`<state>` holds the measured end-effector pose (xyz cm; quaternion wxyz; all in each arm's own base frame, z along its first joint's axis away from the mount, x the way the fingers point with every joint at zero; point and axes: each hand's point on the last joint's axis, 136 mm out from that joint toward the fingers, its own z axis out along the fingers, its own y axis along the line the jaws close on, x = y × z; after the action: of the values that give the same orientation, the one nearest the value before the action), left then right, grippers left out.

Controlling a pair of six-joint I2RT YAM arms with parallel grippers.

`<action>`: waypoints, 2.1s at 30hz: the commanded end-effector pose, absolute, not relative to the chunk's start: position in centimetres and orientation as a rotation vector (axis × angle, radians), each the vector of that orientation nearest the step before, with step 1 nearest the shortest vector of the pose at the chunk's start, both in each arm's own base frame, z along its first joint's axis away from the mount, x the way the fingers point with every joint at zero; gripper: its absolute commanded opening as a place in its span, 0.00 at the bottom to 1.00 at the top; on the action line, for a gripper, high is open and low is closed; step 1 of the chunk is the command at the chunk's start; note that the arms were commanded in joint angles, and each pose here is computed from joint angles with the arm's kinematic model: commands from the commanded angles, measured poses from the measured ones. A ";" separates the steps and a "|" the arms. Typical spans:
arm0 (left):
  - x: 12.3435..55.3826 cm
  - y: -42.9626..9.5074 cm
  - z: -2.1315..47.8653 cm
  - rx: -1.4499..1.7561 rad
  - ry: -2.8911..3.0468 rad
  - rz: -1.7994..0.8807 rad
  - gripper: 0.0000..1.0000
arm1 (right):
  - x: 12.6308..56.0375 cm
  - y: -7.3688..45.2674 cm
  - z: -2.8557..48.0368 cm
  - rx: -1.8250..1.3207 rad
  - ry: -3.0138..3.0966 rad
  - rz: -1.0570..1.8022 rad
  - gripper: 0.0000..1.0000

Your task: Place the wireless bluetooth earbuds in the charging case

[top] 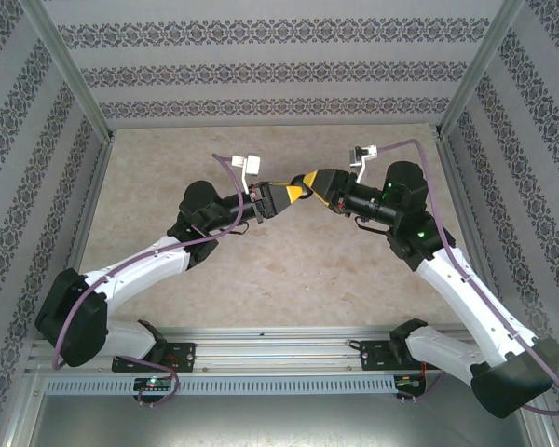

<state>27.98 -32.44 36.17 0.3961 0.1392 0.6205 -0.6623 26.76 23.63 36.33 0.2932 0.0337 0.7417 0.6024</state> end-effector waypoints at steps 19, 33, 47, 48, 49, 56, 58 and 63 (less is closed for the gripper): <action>27.4 -29.1 39.3 0.522 1.503 -1.659 0.42 | 25.6 24.7 37.3 -0.228 2.041 1.474 0.14; 23.5 -27.5 39.6 0.807 1.546 -1.537 0.54 | 24.1 26.8 39.5 -0.517 1.980 1.408 0.14; 22.7 -28.1 38.1 0.832 1.586 -1.559 0.45 | 23.6 29.7 39.9 -0.619 1.941 1.446 0.14; 22.7 -28.2 38.2 0.831 1.580 -1.565 0.41 | 23.5 29.8 40.0 -0.623 1.939 1.451 0.14; 22.7 -28.2 38.2 0.825 1.579 -1.573 0.37 | 23.5 29.9 40.0 -0.622 1.940 1.452 0.14; 22.6 -28.1 37.9 0.819 1.583 -1.590 0.15 | 23.4 30.0 40.2 -0.620 1.933 1.462 0.14; 22.6 -28.1 37.8 0.822 1.583 -1.585 0.15 | 23.3 30.0 40.2 -0.622 1.932 1.464 0.14; 22.5 -28.1 37.9 0.837 1.576 -1.580 0.00 | 23.3 30.0 40.0 -0.614 1.941 1.486 0.16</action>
<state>23.60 -28.11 36.85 0.3566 0.2975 0.6395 -0.6127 23.41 29.60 38.07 0.2843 -0.2194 0.7556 0.5479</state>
